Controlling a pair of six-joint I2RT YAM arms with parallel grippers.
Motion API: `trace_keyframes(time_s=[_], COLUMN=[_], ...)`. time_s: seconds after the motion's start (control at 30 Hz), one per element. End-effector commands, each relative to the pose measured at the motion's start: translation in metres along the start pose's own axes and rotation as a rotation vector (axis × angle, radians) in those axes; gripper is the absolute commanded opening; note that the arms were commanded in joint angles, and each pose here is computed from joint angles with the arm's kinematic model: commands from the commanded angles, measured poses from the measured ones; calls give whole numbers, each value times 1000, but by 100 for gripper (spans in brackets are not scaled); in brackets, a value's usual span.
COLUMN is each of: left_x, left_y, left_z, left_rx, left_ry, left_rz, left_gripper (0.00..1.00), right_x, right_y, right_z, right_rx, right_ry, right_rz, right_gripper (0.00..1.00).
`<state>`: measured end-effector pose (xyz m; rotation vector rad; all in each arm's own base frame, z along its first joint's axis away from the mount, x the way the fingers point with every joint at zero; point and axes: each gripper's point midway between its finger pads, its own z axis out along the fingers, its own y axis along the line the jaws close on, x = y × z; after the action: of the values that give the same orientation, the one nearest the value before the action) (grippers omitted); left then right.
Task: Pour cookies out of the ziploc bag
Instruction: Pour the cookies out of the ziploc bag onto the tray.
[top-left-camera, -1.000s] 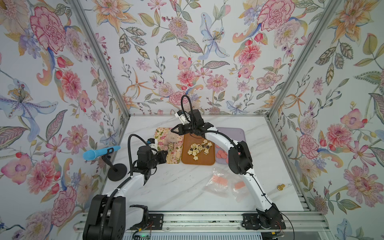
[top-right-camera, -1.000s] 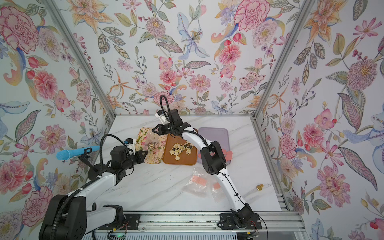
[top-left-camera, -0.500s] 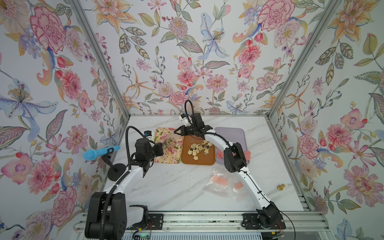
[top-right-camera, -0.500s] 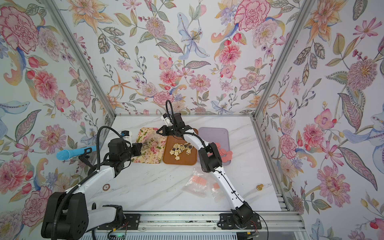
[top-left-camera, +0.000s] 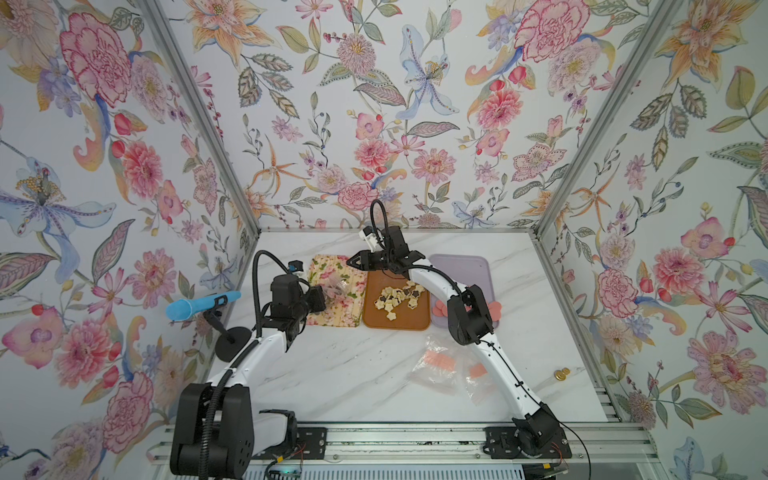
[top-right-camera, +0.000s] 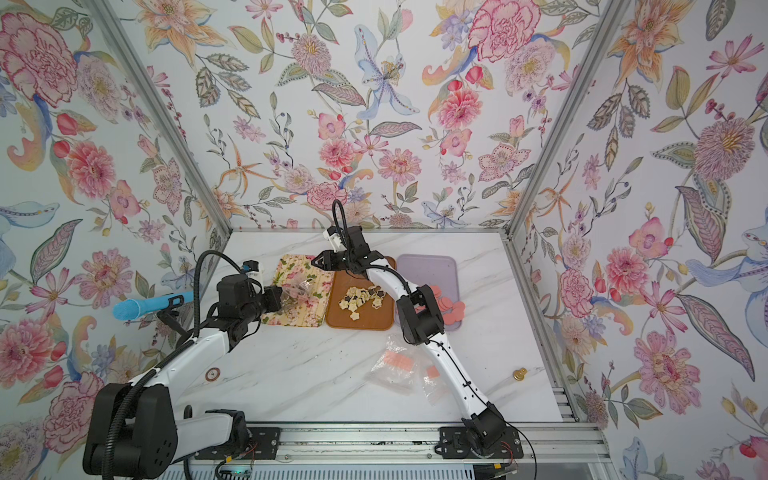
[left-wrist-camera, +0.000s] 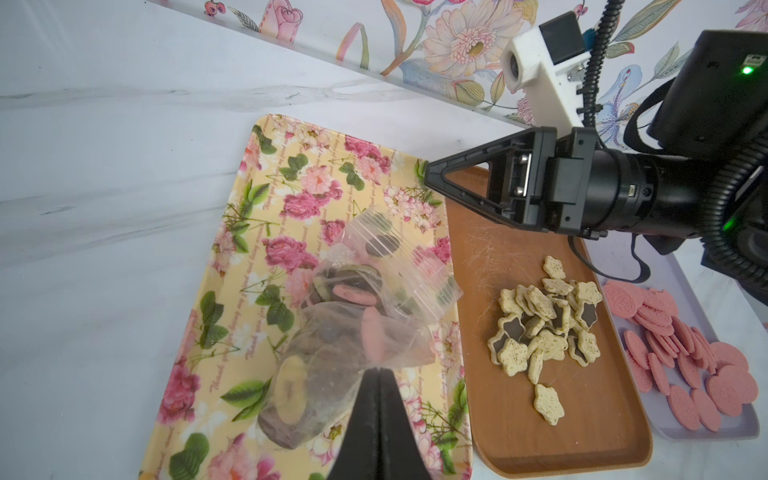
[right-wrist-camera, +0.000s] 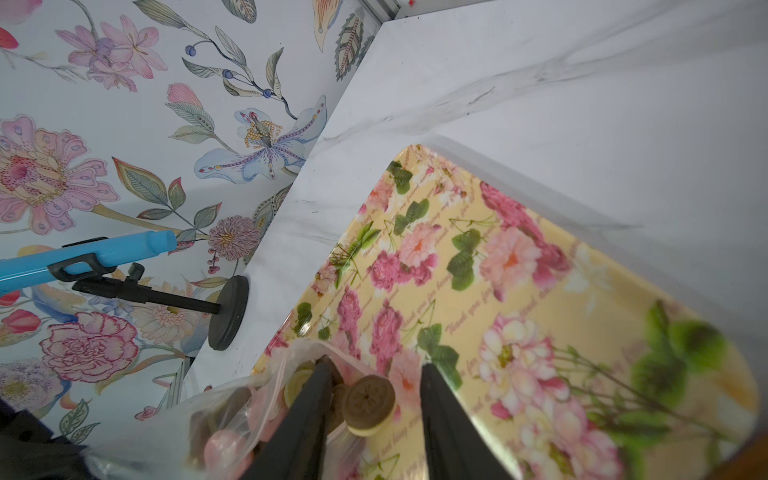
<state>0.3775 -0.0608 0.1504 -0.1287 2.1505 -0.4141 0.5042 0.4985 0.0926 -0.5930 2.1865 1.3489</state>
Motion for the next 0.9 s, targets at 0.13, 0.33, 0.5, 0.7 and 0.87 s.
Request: trace_keyframes(time_s=[0.13, 0.33, 0.5, 0.7, 0.87], left_x=[-58, -54, -58, -62, -55], left_y=[-10, -2, -1, -6, -7], left_z=[-7, 4, 8, 16, 23], left_rx=[-21, -68, -75, -62, -59], left_ry=[-78, -10, -15, -6, 2], left_rz=[25, 19, 25, 43, 42], left_gripper=[0, 0, 0, 0, 0], right_x=[-9, -2, 1, 8, 20], right_y=[31, 47, 56, 65, 59], right_z=[-17, -23, -29, -28, -20], right_rx=[94, 109, 107, 63, 55], right_ry=[-17, -25, -36, -16, 25], right_rz=[-100, -127, -138, -128, -95], right_gripper=[50, 60, 61, 62, 62])
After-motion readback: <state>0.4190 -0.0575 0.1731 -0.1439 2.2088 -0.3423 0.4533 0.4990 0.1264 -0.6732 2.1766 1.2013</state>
